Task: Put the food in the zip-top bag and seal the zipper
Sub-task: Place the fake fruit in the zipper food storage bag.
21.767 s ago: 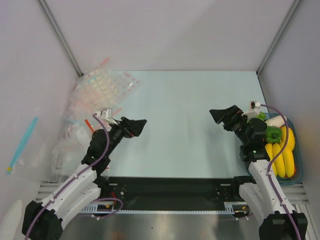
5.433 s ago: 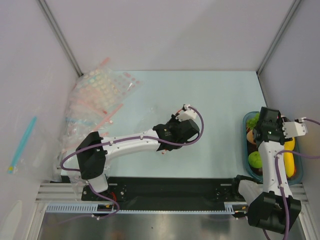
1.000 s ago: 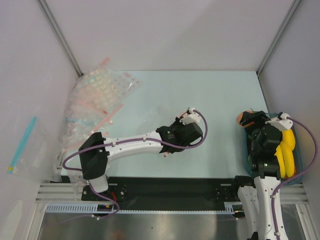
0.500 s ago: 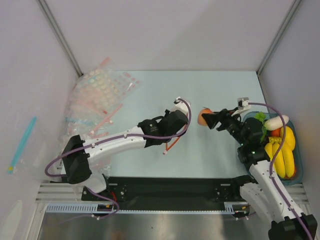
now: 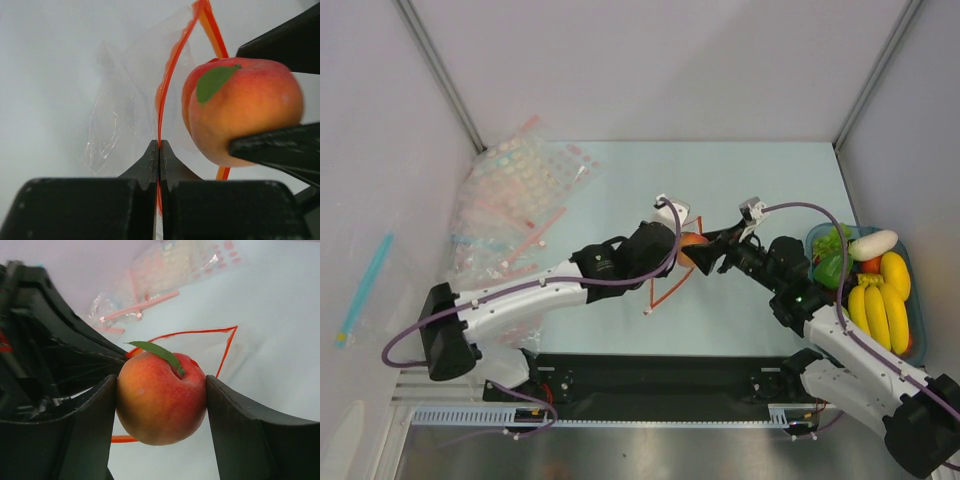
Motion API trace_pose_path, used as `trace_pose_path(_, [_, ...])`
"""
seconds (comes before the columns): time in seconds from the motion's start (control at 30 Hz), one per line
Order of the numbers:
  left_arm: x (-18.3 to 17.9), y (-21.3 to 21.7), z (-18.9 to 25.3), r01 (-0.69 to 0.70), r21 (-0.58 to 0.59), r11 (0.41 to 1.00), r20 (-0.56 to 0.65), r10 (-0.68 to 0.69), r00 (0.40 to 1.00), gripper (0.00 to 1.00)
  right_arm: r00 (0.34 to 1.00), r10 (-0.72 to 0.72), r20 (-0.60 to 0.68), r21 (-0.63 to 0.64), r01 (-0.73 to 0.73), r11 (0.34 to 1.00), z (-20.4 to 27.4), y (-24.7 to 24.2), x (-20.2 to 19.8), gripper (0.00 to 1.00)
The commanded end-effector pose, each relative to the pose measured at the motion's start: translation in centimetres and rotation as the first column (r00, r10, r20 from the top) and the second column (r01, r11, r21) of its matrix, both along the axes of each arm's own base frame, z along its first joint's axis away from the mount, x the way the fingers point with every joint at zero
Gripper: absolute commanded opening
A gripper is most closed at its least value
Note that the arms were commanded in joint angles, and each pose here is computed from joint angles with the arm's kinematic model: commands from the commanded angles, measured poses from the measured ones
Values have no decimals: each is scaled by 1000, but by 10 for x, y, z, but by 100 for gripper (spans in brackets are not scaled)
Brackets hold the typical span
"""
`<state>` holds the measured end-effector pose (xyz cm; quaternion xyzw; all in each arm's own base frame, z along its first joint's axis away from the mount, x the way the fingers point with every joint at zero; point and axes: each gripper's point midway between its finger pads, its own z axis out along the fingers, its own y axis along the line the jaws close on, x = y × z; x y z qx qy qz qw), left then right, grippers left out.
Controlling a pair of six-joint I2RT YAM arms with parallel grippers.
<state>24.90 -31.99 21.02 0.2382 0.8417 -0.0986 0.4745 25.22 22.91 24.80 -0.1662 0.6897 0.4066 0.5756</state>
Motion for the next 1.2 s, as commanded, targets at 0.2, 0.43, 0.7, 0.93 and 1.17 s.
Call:
trace_pose_path(0.2, [-18,0,58,74,-256,964,70,-58,996,0,995,-75,62,-19,76,997,12,8,15,23])
trace_pose_path(0.43, [-26,0,67,118,-313,942,89,-95,991,0,997,-46,67,-50,49,998,7,26,13,41])
trace_pose_path(0.7, [-23,-1,62,93,-313,945,77,-72,994,1,996,-46,79,-93,54,994,4,35,12,90])
trace_pose_path(0.93, [-2,21,48,-57,-275,960,47,73,996,0,979,-172,108,-55,179,982,17,9,15,80])
trace_pose_path(1.17, [16,50,45,-194,-269,944,85,224,971,0,910,-402,101,-16,406,914,36,-43,17,70])
